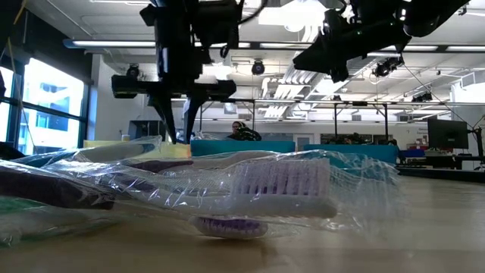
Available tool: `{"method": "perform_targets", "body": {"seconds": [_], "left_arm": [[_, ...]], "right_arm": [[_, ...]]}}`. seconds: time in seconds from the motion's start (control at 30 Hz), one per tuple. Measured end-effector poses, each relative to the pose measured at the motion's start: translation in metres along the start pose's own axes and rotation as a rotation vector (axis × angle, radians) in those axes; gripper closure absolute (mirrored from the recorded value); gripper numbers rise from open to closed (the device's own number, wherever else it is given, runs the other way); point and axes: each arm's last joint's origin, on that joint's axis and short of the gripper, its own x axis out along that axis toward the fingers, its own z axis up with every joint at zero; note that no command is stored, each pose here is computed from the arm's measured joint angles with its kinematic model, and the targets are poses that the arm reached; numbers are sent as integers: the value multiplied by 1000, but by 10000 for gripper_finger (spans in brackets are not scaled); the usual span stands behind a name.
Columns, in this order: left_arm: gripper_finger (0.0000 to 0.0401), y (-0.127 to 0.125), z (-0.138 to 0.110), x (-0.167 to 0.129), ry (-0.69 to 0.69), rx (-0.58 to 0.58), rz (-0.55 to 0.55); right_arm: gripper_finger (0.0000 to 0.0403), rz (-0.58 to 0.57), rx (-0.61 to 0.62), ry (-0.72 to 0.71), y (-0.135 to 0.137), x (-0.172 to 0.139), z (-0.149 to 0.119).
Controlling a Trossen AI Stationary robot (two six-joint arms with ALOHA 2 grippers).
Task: Pick & Place Toothbrushes
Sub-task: Put the blue toothbrush into the yellow bin
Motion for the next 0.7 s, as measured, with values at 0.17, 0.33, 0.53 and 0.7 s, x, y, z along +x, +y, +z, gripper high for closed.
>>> {"method": "perform_targets", "body": {"seconds": [0.17, 0.33, 0.53, 0.7], "left_arm": [[322, -8, 19, 0, -40, 241, -7], [291, -14, 34, -1, -104, 249, -21], [211, -13, 38, 0, -79, 226, 12], [193, -13, 38, 21, -45, 167, -70]], "right_arm": [[318, 1, 2, 6, 0, 0, -1], [318, 1, 2, 6, 0, 0, -1], [318, 1, 2, 6, 0, 0, -1], [318, 2, 2, 6, 0, 0, -1]]}}
